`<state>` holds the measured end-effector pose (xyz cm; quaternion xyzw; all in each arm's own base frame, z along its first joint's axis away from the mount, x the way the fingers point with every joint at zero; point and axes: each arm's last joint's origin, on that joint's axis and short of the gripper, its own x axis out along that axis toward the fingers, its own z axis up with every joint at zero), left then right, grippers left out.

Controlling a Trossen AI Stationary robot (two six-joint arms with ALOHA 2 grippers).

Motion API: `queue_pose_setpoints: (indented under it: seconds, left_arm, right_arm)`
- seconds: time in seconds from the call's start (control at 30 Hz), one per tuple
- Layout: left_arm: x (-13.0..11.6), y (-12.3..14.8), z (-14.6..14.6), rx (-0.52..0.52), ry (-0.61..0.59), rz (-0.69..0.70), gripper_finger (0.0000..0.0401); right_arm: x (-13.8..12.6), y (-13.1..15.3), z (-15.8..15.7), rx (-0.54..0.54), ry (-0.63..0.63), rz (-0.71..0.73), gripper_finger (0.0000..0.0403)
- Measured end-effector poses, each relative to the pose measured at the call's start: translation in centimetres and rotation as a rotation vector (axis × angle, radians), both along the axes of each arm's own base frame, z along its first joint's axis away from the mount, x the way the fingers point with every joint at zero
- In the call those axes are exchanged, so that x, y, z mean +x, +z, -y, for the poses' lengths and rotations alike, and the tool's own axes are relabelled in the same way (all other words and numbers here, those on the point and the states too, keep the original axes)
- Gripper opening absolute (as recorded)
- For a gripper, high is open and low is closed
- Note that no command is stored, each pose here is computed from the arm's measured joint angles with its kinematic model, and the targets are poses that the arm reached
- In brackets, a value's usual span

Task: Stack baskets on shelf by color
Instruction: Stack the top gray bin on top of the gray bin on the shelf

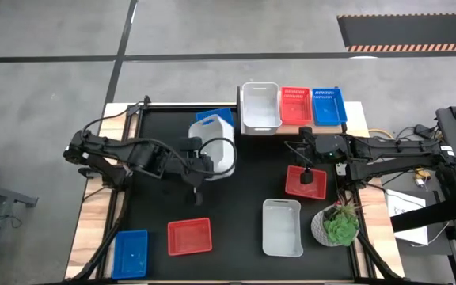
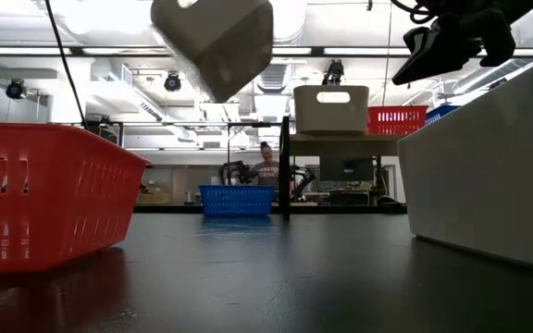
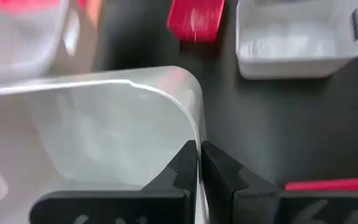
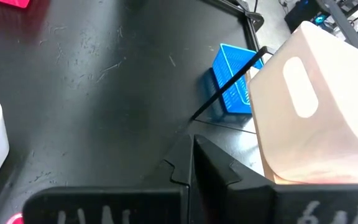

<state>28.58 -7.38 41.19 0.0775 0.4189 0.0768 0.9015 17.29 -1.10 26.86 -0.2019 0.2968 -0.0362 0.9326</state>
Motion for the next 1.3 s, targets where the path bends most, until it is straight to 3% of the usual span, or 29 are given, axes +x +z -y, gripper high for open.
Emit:
queue_pose_setpoints:
  seconds: [0.27, 0.77, 0.93, 1.03, 1.3]
  left_arm:
    - [0.4, -4.5, 0.3, -0.09, 0.027, -0.153, 0.0]
    - [2.6, -14.1, -0.3, -0.151, 0.042, -0.092, 0.0]
    - [2.9, -15.7, -0.5, -0.162, 0.045, -0.051, 0.0]
    - [2.8, -16.3, -0.6, -0.162, 0.046, -0.051, 0.0]
    - [2.7, -16.5, -0.7, -0.143, 0.027, -0.065, 0.0]
  right_arm:
    - [0.0, 0.0, 0.0, 0.008, -0.005, 0.002, 0.0008]
    - [0.0, 0.0, 0.0, 0.023, -0.015, 0.005, 0.0008]
    - [0.0, 0.0, 0.0, 0.067, -0.044, 0.019, 0.0008]
    - [0.2, 0.2, -0.3, 0.166, -0.081, 0.063, 0.0008]
    - [0.6, 0.4, -2.2, 0.233, 0.004, 0.102, 0.0008]
